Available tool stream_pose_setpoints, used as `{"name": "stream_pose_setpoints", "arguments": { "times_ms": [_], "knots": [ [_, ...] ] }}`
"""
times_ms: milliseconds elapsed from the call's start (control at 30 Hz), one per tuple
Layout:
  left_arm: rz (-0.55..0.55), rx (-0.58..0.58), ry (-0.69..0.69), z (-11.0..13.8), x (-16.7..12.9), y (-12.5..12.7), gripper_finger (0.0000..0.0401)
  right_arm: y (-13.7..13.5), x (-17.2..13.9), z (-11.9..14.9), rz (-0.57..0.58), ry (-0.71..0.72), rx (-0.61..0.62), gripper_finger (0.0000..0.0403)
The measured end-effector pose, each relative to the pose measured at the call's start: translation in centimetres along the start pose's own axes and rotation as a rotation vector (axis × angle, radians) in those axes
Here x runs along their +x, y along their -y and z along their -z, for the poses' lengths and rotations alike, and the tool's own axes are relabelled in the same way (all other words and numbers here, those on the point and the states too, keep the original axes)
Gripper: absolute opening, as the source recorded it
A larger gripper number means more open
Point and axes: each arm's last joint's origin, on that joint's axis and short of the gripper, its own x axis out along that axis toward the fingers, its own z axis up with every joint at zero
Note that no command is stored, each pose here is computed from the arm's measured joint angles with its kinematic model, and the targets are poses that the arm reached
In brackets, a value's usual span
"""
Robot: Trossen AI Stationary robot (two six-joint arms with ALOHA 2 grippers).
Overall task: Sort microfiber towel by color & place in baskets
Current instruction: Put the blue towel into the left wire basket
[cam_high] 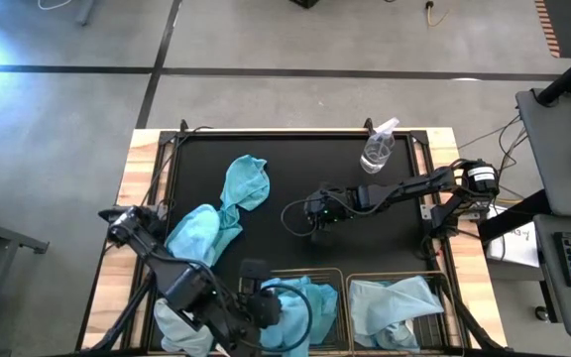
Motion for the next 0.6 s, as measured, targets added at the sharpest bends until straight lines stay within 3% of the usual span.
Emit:
{"name": "stream_pose_setpoints", "arguments": {
  "times_ms": [300,600],
  "knots": [
    [0.013,-0.053,-0.019,1.0,2.2,0.7,0.0011,-0.1,0.0,0.0,-0.002,0.005,0.008,0.0134],
    [-0.025,-0.044,-0.108,1.7,3.5,-0.6,0.0071,-0.1,0.0,0.0,-0.002,0.006,0.008,0.0134]
  ]
}}
